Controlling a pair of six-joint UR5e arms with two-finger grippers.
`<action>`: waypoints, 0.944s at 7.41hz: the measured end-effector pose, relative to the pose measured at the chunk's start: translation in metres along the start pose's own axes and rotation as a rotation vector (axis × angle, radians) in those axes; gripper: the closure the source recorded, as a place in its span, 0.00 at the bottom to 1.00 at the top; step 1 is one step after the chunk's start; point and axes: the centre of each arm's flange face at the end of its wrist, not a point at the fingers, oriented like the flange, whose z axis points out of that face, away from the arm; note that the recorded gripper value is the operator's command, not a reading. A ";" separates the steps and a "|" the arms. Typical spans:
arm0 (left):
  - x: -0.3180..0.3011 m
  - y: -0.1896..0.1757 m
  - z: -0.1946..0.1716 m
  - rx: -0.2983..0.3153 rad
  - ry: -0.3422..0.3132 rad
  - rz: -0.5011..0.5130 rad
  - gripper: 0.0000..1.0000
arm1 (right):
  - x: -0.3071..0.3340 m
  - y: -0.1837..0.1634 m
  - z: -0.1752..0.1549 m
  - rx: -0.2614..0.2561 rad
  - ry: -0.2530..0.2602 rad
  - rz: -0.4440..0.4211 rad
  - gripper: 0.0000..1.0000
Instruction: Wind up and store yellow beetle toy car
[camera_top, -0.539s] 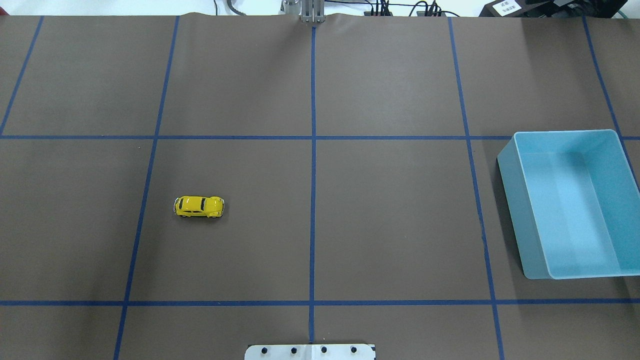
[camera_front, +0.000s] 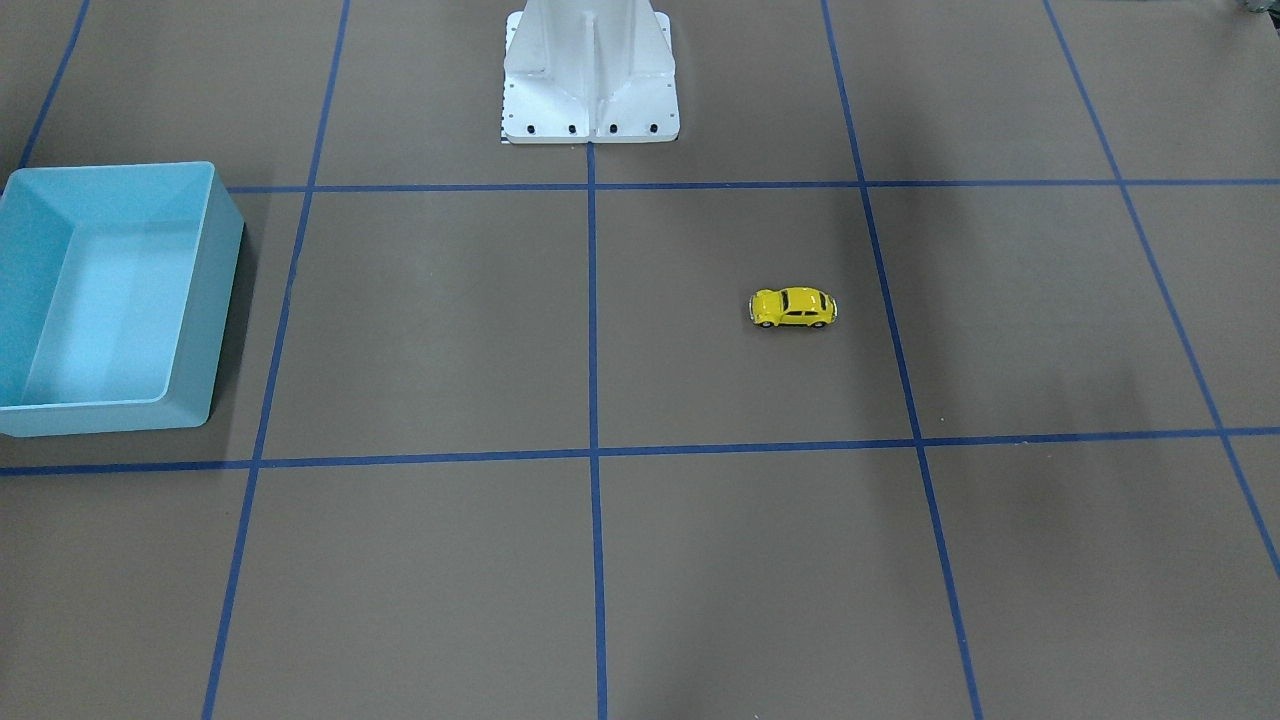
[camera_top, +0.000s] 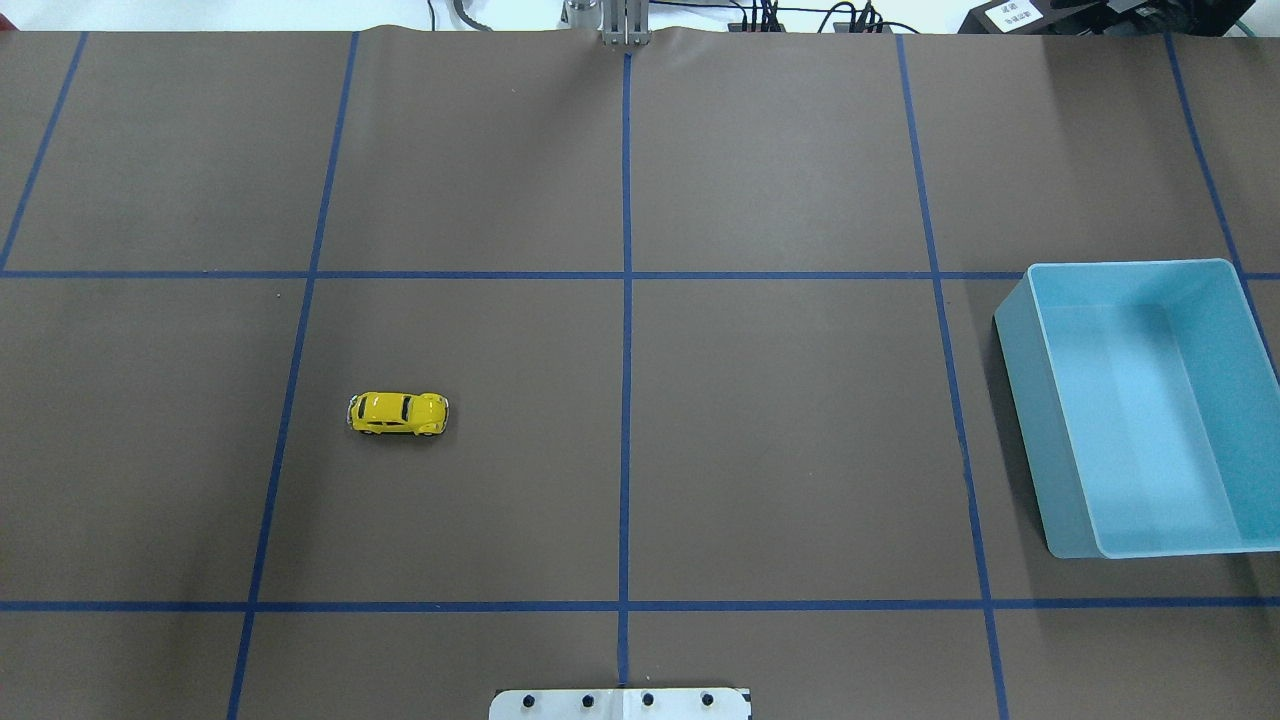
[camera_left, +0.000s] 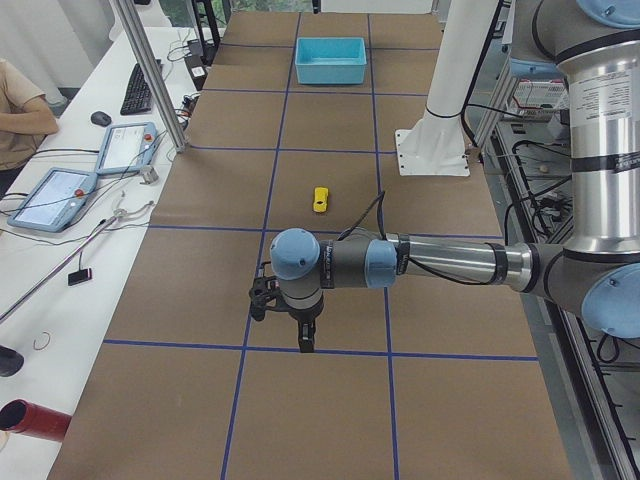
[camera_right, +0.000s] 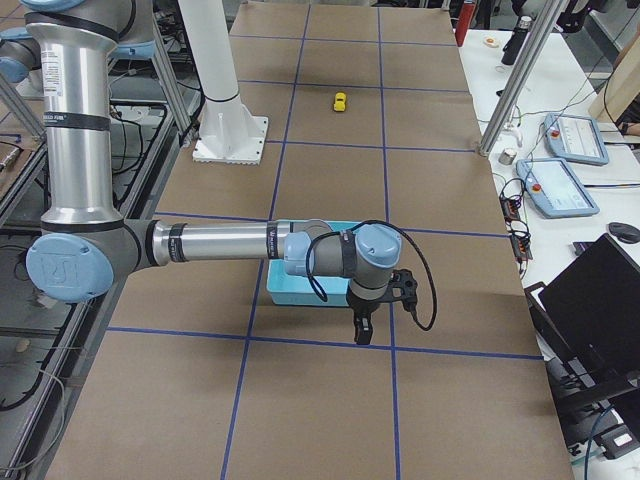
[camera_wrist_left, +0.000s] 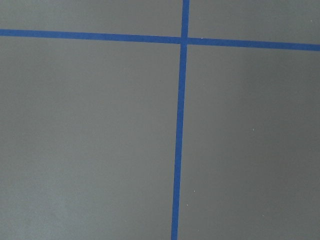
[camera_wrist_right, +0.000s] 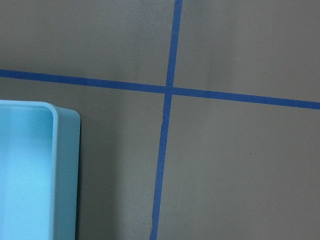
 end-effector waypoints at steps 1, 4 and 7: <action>0.001 -0.002 -0.001 0.003 -0.001 0.004 0.00 | 0.000 0.000 0.000 -0.001 0.001 0.001 0.00; 0.004 -0.005 -0.003 0.010 -0.001 0.013 0.00 | 0.000 0.000 0.000 0.001 0.003 0.001 0.00; 0.009 -0.007 -0.007 0.018 0.002 0.024 0.00 | 0.000 -0.001 -0.001 0.002 0.005 0.002 0.00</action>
